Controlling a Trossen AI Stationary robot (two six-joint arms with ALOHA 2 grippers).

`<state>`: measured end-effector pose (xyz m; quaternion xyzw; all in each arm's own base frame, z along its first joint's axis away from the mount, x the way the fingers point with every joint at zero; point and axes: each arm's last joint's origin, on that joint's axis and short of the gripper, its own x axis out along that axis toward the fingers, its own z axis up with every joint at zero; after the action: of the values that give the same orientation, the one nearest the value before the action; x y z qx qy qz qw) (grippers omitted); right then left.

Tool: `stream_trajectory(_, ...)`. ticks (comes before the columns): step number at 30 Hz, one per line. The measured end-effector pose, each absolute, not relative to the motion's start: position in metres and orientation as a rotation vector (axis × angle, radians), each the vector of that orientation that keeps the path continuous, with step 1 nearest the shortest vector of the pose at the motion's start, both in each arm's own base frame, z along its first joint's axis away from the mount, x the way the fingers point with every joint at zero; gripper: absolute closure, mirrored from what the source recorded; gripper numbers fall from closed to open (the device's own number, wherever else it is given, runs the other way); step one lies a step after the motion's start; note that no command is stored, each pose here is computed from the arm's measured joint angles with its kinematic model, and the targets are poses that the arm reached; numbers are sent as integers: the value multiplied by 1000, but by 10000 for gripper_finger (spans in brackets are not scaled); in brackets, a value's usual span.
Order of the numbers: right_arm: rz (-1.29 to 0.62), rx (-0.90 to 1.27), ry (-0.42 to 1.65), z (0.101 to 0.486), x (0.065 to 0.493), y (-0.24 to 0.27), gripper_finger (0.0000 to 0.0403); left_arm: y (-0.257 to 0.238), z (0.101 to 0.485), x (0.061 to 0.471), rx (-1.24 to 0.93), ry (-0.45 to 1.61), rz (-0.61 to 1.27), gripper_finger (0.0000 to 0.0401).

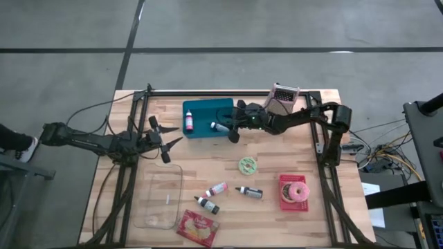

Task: Pick & Place Food Item
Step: Put the right black food coloring bottle into the blue bin

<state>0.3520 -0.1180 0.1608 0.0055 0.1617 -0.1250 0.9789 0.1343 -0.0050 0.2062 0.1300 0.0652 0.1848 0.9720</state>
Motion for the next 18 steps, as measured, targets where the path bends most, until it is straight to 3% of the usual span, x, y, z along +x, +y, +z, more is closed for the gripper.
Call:
stream_trajectory(9,-185,3,309,192,343,-107,230,-9,206,136,247,117,233,213)
stream_trajectory(18,40,0,454,196,338,-62,230,-16,207,150,208,171,87,213)
